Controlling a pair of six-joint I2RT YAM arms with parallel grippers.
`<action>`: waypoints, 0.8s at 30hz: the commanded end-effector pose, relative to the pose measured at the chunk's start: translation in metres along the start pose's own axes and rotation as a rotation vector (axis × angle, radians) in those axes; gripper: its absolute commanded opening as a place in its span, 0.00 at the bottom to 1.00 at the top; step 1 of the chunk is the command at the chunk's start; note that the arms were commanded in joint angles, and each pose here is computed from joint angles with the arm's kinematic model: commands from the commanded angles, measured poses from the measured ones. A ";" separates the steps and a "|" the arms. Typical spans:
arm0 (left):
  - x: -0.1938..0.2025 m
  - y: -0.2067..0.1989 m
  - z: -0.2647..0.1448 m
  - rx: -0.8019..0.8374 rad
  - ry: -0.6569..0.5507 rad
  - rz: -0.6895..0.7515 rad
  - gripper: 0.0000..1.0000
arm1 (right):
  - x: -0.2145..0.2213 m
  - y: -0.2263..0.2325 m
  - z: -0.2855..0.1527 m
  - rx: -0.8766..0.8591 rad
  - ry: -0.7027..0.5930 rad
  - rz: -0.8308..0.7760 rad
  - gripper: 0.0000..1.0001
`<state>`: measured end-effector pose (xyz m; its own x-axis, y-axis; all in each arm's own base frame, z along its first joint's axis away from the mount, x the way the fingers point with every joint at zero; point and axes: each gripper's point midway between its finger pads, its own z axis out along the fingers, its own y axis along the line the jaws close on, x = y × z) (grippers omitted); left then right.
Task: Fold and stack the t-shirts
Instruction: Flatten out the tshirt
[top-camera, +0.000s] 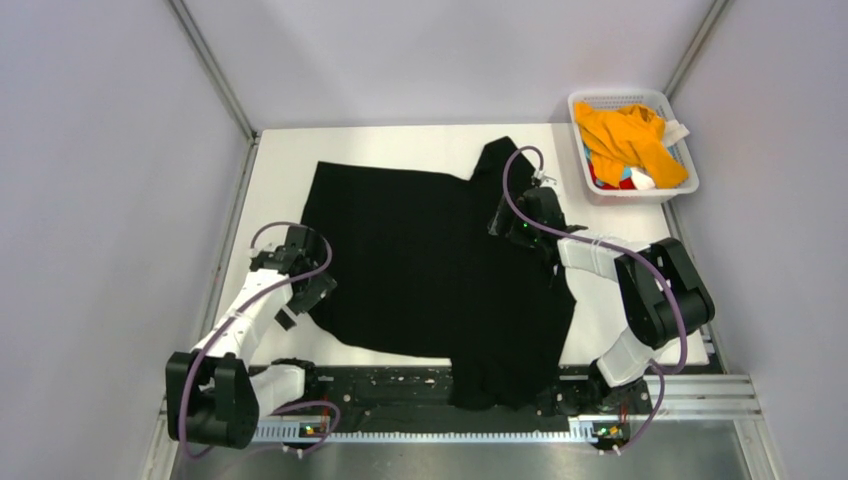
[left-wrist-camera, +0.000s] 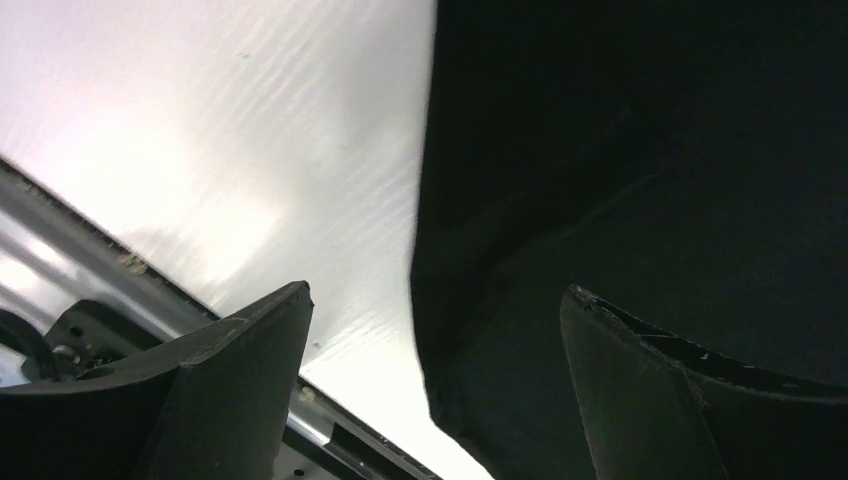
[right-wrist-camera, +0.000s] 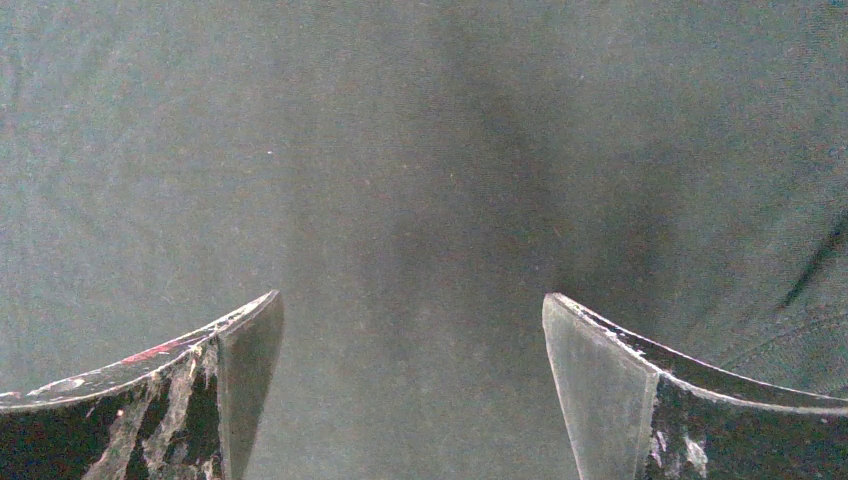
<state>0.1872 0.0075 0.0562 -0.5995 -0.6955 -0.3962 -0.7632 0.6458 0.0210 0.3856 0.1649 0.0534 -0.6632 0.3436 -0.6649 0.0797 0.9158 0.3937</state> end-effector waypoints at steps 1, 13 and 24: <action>-0.021 -0.042 -0.013 0.166 -0.057 0.073 0.99 | 0.001 -0.002 0.003 0.003 -0.007 -0.013 0.99; -0.015 -0.044 0.016 -0.087 -0.001 0.242 0.91 | 0.004 -0.024 0.010 0.051 0.018 0.003 0.99; -0.018 -0.010 0.030 -0.346 -0.005 0.253 0.87 | 0.003 -0.041 0.013 0.075 0.036 0.030 0.99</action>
<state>0.2276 -0.0001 0.0289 -0.7870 -0.5253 -0.3237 -0.6107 0.7381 0.2869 0.3921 0.1471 0.0422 -0.6703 0.3658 -0.6457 0.1120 0.9100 0.3993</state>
